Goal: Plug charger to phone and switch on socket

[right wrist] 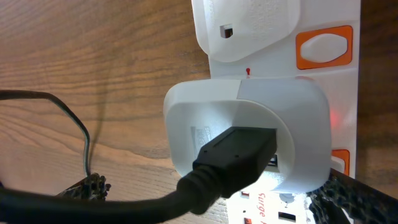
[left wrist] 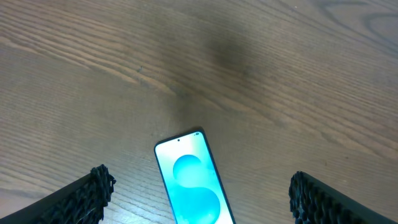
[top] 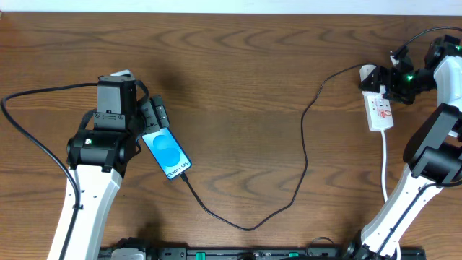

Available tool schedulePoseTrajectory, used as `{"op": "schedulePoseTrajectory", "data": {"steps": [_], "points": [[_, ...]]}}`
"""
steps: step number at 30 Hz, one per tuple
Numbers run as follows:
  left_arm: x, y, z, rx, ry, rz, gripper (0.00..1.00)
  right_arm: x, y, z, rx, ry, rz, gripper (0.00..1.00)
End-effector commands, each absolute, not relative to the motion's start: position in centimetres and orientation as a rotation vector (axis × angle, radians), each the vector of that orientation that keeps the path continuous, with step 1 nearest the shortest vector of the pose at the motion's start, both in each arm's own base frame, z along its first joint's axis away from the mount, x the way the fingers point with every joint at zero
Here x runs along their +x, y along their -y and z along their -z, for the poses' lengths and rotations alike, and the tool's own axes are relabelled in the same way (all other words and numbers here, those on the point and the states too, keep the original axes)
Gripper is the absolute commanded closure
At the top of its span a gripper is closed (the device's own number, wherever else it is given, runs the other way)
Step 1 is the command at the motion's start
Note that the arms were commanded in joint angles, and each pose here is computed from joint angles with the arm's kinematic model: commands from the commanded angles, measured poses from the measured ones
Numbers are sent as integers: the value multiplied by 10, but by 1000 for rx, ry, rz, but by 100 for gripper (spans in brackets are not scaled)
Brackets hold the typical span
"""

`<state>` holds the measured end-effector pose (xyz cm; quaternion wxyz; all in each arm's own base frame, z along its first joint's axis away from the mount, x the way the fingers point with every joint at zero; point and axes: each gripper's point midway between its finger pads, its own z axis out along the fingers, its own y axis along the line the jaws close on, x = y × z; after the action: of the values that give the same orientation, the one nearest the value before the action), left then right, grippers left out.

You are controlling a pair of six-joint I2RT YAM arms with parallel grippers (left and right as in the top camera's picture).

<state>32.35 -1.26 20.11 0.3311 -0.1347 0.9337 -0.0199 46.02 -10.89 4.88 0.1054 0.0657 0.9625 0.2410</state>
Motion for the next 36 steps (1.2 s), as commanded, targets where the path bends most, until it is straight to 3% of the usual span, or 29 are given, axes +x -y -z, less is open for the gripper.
{"op": "schedulePoseTrajectory", "data": {"steps": [1, 19, 36], "points": [[325, 11, -205, -335, -2436, 27, 7, 461, 78, -48, 177, -2797, -889, 1], [319, 10, -201, -336, -2467, 18, 7, 440, 136, -52, 346, -2861, -741, 1], [319, 10, -200, -336, -2468, 17, 7, 440, 171, -116, 393, -2874, -527, 1]]}}
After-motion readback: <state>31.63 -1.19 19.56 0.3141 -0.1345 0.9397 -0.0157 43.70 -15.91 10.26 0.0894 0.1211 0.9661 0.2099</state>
